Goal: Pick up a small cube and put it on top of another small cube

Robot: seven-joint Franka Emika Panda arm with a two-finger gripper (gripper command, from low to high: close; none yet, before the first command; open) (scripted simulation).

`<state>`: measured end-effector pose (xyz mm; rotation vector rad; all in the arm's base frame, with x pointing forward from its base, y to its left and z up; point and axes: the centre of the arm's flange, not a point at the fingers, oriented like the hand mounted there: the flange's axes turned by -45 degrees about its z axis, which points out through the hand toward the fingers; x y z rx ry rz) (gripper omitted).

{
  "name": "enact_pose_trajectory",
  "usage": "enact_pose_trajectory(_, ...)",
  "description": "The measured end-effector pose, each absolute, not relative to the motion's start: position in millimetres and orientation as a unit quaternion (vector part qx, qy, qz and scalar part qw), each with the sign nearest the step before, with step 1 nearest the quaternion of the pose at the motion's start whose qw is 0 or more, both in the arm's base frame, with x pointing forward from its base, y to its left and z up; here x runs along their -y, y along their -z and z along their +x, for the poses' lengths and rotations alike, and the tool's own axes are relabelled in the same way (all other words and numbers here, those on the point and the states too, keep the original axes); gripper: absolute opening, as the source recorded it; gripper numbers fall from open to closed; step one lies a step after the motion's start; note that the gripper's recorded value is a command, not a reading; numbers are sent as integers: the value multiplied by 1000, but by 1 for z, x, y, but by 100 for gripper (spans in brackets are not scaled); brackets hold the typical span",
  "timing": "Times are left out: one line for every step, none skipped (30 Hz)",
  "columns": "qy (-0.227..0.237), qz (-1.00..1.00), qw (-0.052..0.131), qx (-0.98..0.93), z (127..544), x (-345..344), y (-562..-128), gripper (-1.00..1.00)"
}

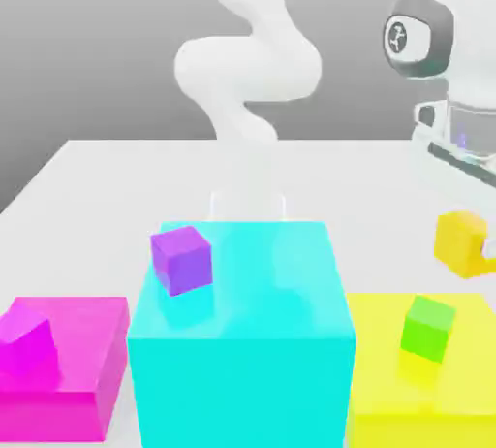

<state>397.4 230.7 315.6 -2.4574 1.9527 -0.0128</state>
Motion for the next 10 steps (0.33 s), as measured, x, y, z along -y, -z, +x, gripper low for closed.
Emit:
enact_pose_trajectory(5,-781,-1,-625,398,-229,-309,-100)
enact_pose_trajectory(6,-779,-2,-627,399,-227,-302,-100)
enact_pose_trajectory(6,-779,-2,-627,399,-227,-295,-100)
enact_pose_trajectory(6,-779,-2,-627,399,-227,-287,-100)
enact_pose_trajectory(5,-779,-2,-627,399,-227,-279,-100)
enact_pose_trajectory(4,-780,-1,-626,398,-228,-271,-100)
enact_pose_trajectory(2,-781,0,-625,396,-229,-264,100)
enact_pose_trajectory(2,-781,0,-625,396,-229,-264,100)
enact_pose_trajectory(2,-781,0,-625,396,-229,-264,100)
enact_pose_trajectory(2,-781,0,-625,396,-229,-264,100)
